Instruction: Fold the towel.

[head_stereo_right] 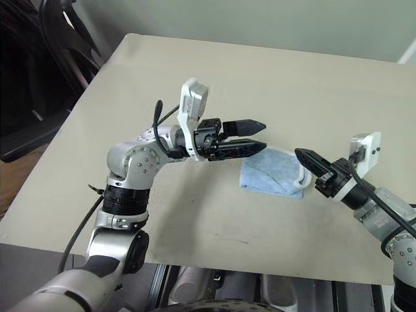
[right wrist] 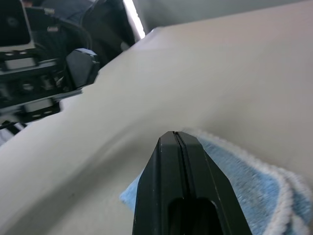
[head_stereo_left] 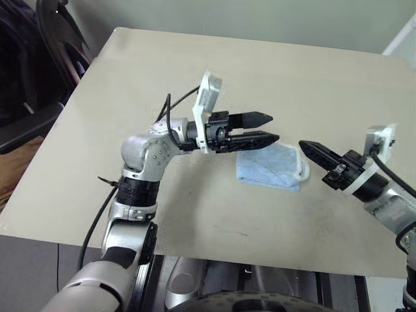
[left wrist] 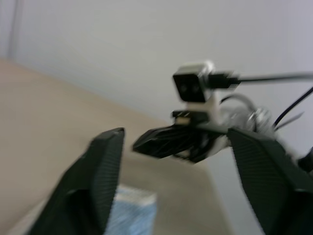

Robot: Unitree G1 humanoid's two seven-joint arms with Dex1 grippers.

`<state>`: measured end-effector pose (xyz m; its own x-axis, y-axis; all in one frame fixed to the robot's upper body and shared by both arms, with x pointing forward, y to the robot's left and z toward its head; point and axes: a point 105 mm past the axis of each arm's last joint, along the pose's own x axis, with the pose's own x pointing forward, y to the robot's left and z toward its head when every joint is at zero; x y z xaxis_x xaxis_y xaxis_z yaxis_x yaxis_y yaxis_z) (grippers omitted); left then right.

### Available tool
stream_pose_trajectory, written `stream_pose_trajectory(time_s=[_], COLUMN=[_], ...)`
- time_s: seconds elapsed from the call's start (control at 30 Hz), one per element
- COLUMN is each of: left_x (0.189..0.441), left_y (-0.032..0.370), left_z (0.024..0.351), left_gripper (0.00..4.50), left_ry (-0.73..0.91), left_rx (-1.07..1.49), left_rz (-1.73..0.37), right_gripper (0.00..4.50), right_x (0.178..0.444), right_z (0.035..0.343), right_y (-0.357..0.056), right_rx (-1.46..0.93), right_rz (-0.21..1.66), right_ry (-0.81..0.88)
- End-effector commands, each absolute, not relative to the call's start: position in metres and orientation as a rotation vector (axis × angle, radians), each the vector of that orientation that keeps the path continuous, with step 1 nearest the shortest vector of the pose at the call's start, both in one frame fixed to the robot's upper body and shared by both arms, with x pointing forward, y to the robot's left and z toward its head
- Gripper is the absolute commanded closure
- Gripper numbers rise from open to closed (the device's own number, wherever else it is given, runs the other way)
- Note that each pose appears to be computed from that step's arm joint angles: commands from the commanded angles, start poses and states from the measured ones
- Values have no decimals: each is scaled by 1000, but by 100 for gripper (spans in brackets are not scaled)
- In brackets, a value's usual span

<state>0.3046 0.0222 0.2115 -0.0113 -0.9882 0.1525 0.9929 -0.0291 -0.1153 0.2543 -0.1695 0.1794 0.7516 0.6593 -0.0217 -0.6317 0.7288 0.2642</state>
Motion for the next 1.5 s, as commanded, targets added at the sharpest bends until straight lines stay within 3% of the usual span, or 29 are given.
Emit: stream_pose_trajectory(time_s=[0.03,0.2,0.27,0.53,0.93,1.03,1.23,1.33,1.4,1.5], left_x=[311,320,322,341,330,329,323,323,327,327], left_y=[32,33,31,15,14,17,32,41,46,52], left_z=[206,193,183,130,77,76,105,124,138,154], left_gripper=[222,409,444,444,444,444,444,384,316,210], left_ry=[-147,-151,-127,-53,71,76,-21,-24,-40,-59], left_rx=[-47,-65,-48,135,197,185,77,-9,-61,-88], left_rz=[-1570,-1539,-1547,-1473,-1507,-1509,-1563,-1558,-1537,-1527], right_gripper=[450,450,450,450,450,450,450,432,389,288], right_x=[252,260,267,296,285,291,295,284,278,273], right_z=[186,184,181,150,70,68,100,123,142,159], right_y=[-163,-160,-158,-147,-167,-167,-154,-150,-151,-161], right_rx=[190,167,153,50,1,1,104,180,237,266], right_rz=[756,763,761,729,630,610,672,741,779,799], right_ry=[94,93,98,157,354,337,245,203,164,162])
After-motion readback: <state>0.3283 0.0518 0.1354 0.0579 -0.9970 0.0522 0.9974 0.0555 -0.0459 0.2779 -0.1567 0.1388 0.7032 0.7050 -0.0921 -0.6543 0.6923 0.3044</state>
